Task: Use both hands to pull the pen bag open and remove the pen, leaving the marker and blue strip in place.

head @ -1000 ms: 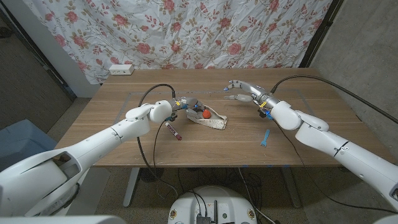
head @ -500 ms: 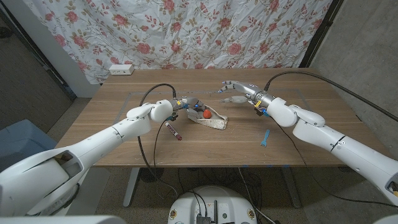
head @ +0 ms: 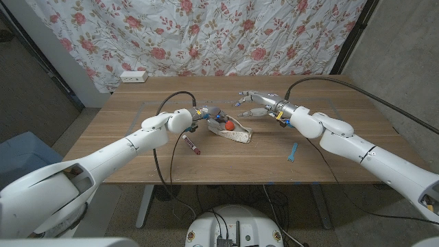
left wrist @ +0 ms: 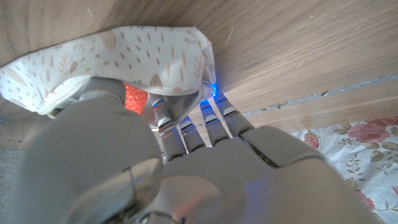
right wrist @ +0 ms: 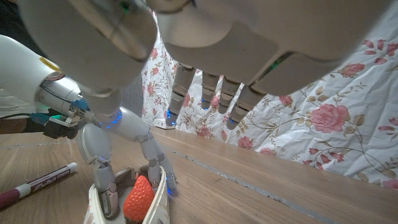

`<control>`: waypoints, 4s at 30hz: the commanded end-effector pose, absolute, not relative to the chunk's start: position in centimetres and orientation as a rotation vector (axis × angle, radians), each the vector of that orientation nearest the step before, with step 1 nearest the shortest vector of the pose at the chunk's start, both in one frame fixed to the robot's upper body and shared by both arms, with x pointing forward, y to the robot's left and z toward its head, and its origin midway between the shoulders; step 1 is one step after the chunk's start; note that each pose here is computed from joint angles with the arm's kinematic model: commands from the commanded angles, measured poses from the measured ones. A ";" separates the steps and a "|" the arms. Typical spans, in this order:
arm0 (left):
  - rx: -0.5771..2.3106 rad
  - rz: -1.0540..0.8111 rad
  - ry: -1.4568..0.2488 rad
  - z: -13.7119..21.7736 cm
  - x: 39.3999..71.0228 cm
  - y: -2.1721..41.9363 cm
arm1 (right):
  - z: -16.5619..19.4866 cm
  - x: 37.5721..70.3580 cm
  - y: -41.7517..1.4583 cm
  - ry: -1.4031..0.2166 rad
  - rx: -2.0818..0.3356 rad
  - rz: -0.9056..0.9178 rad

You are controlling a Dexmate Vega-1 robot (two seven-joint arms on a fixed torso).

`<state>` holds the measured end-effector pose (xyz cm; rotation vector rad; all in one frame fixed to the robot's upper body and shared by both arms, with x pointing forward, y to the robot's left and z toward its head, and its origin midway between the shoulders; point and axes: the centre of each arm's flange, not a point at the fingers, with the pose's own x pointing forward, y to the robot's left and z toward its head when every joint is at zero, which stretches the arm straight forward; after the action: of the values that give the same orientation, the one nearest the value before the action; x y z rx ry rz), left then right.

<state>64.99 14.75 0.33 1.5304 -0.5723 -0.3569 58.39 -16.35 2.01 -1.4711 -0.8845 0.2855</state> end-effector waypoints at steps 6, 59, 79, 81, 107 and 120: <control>1.530 -0.362 -0.581 0.2 65.0 14.3 | 1.4 58.8 -14.6 -0.903 -1.584 0.291; 1.537 -0.356 -0.601 0.2 64.7 14.6 | 0.3 61.6 -12.3 -0.849 -1.753 0.299; 1.537 -0.362 -0.605 0.3 65.0 14.4 | -0.4 62.4 -12.1 -0.824 -1.760 0.322; 1.538 -0.364 -0.605 0.3 65.0 14.4 | -0.5 62.5 -12.1 -0.822 -1.760 0.322; 1.541 -0.368 -0.607 0.2 65.2 14.0 | -1.1 63.5 -11.4 -0.828 -1.753 0.333; 1.543 -0.367 -0.606 0.2 65.2 13.9 | -1.4 63.2 -11.2 -0.849 -1.732 0.319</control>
<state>65.22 14.01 0.27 1.5410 -0.6083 -0.3658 63.36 -11.46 -1.06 -1.7516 -0.8312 0.3247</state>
